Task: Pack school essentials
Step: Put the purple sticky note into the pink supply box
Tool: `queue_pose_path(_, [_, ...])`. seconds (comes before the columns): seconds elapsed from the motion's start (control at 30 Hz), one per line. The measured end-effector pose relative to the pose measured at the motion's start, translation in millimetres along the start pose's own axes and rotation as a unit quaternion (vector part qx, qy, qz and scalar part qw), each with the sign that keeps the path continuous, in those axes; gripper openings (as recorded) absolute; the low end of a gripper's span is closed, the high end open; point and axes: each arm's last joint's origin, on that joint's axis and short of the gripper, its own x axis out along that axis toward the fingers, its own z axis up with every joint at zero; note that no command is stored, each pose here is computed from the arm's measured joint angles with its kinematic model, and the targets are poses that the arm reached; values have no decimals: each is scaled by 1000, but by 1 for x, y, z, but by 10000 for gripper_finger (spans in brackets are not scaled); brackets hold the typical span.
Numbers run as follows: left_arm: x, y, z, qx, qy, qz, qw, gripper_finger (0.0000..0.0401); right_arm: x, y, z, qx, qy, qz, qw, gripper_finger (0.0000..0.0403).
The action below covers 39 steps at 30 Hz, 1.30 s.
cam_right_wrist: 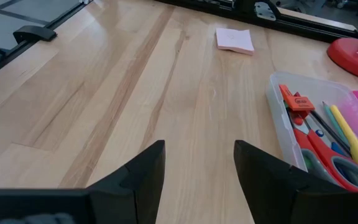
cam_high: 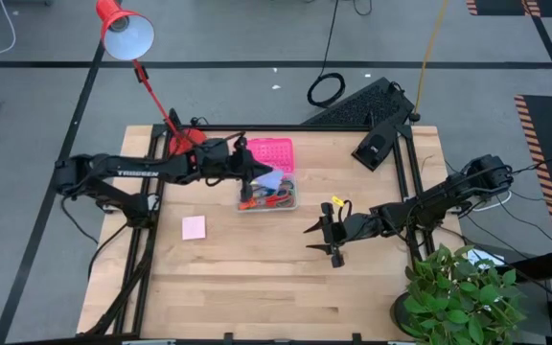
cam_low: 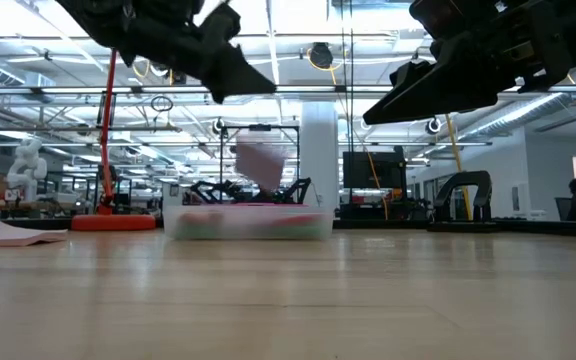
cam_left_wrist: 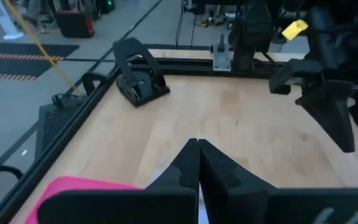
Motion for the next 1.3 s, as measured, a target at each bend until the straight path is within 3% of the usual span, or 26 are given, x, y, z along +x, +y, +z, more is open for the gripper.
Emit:
queue_pose_path(0.27, [24,2,-16,-14,5,-3,1000,1,0,0,0,0,0,0,1000,185])
queue_pose_path(0.53, [14,-5,-26,-31,90,-42,995,30,0,0,0,0,0,0,1000,185])
queue_pose_path(0.8, [10,-21,-54,10,239,34,970,89,0,0,0,1,-1,-1,1000,185])
queue_pose_path(0.9, [9,-24,-53,5,243,60,968,96,0,0,0,1,-2,-2,1000,185])
queue_pose_path(1.2, [8,-19,-70,3,311,67,948,97,0,-2,1,2,-2,-14,1000,185])
queue_pose_path(1.3, [16,-17,-74,15,308,61,949,97,0,-2,0,2,-1,-14,1000,185])
